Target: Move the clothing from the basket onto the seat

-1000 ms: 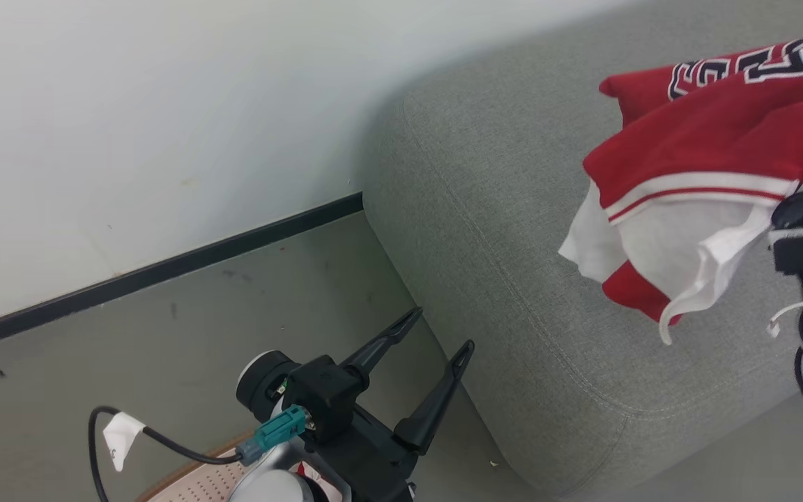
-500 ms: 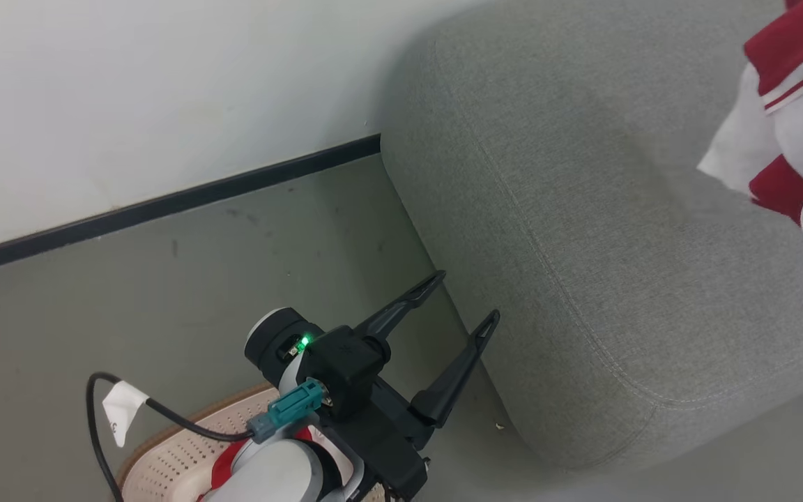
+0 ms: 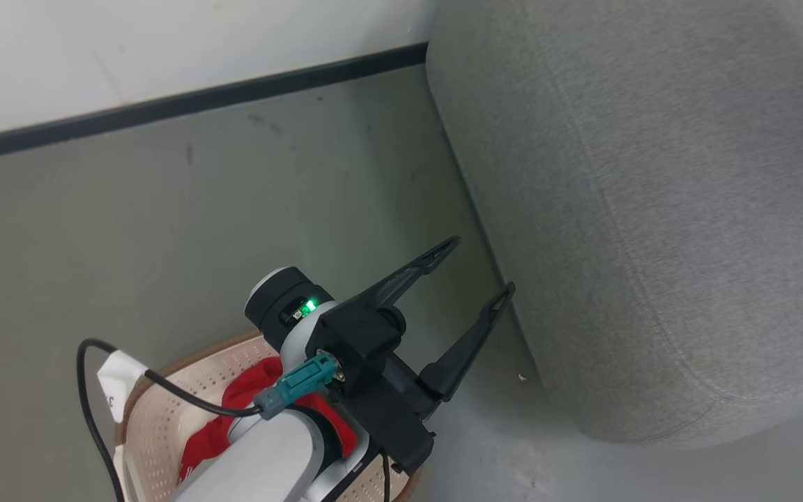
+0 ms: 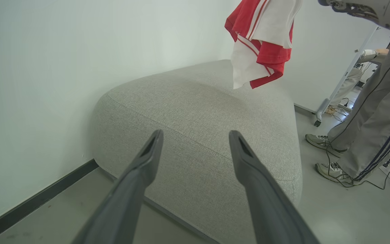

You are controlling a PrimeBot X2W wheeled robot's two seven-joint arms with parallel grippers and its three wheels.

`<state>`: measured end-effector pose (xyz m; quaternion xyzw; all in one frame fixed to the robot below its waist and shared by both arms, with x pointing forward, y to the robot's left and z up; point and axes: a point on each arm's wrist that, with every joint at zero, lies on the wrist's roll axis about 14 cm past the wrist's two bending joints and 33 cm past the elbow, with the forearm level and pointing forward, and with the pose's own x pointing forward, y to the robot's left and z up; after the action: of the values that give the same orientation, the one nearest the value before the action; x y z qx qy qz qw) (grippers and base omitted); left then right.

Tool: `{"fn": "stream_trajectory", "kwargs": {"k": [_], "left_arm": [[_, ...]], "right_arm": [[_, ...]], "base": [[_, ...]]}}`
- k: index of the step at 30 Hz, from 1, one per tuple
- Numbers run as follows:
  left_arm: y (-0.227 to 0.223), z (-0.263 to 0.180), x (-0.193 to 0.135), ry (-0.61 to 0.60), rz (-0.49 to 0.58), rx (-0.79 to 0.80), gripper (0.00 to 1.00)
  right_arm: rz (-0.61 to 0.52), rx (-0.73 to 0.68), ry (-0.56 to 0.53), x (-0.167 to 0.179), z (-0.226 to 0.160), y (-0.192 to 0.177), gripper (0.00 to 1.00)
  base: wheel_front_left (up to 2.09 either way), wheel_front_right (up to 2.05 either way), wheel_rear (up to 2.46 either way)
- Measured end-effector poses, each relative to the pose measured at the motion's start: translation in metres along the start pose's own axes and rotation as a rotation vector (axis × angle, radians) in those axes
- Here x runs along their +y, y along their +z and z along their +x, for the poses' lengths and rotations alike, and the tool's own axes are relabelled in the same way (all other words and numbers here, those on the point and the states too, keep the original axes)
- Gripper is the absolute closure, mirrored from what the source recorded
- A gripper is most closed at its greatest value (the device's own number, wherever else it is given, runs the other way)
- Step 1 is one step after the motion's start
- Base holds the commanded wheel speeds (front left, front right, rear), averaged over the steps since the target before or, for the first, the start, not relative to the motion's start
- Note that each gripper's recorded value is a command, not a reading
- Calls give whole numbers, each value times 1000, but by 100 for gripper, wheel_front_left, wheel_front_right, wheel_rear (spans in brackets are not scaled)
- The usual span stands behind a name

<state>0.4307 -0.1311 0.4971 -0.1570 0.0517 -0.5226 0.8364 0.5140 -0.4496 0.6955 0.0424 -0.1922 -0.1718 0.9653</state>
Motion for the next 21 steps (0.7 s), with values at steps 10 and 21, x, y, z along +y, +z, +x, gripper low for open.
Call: {"fn": "stream_trajectory", "kwargs": {"k": [10, 21], "left_arm": [[-19, 0, 33, 46, -37, 18, 0], [-38, -21, 73, 159, -44, 50, 0]], "right_arm": [[-125, 96, -60, 0, 31, -64, 100], [-211, 454, 23, 36, -2, -213, 100]], "base": [[0, 0, 0], [0, 0, 0]]}}
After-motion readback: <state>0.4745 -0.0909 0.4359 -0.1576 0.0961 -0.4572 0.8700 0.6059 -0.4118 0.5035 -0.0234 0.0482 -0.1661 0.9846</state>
